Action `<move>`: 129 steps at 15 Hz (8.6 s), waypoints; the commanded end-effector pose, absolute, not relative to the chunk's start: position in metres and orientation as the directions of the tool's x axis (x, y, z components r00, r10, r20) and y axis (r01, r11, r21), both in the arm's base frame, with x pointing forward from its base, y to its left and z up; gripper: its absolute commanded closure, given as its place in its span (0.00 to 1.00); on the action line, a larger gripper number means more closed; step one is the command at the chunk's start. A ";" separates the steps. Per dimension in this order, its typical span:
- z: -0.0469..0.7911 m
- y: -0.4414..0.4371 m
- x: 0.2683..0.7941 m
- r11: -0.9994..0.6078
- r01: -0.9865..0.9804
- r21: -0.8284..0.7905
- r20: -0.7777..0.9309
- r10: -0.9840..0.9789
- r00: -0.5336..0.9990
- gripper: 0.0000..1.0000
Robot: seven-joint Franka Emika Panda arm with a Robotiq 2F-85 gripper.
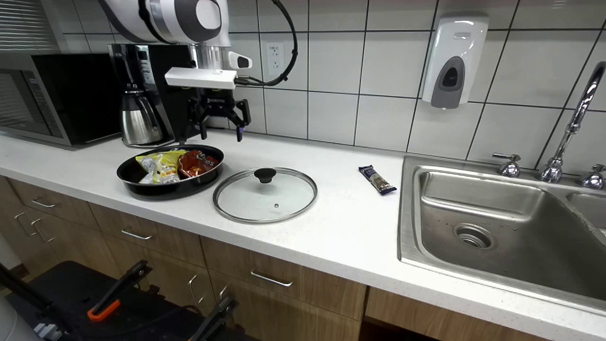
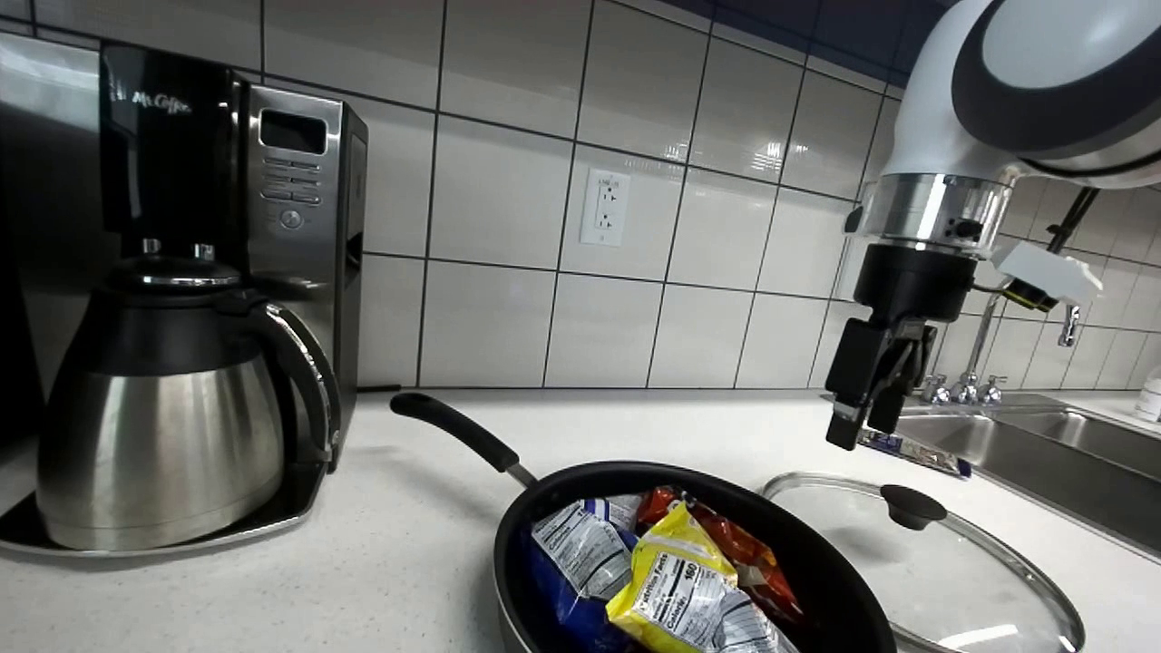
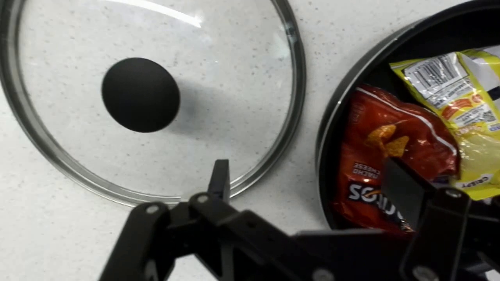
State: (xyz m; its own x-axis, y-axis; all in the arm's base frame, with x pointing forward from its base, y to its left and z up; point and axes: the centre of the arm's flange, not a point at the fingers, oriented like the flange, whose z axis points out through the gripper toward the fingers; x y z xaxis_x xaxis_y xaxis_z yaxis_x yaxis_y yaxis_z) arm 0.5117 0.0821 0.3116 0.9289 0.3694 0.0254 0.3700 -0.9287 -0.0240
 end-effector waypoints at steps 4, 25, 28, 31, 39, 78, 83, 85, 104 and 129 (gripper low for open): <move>0.315 0.023 0.501 -0.943 0.332 0.025 0.017 0.332 0.943 0.00; 0.265 -0.030 0.507 -0.943 0.330 0.048 -0.014 0.329 0.944 0.00; 0.256 -0.028 0.512 -0.935 0.353 0.045 -0.015 0.352 0.936 0.00; 0.248 -0.029 0.519 -0.935 0.350 0.062 -0.017 0.350 0.937 0.00; 0.237 -0.025 0.532 -0.926 0.371 0.062 -0.022 0.371 0.928 0.00; 0.313 0.016 0.547 -0.884 0.408 0.230 -0.005 0.418 0.909 0.61; 0.330 0.040 0.551 -0.876 0.393 0.278 -0.023 0.403 0.915 0.61; 0.339 0.048 0.552 -0.873 0.383 0.302 -0.024 0.395 0.918 0.61; 0.384 0.102 0.556 -0.860 0.387 0.333 0.035 0.421 0.906 0.61; 0.368 0.235 0.568 -0.733 0.667 0.133 0.055 0.677 0.734 0.61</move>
State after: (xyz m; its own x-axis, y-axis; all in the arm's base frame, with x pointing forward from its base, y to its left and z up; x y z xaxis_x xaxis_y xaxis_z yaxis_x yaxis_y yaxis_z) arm 0.5550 0.2178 0.3562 0.7613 0.6474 0.0358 0.6359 -0.7563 0.1540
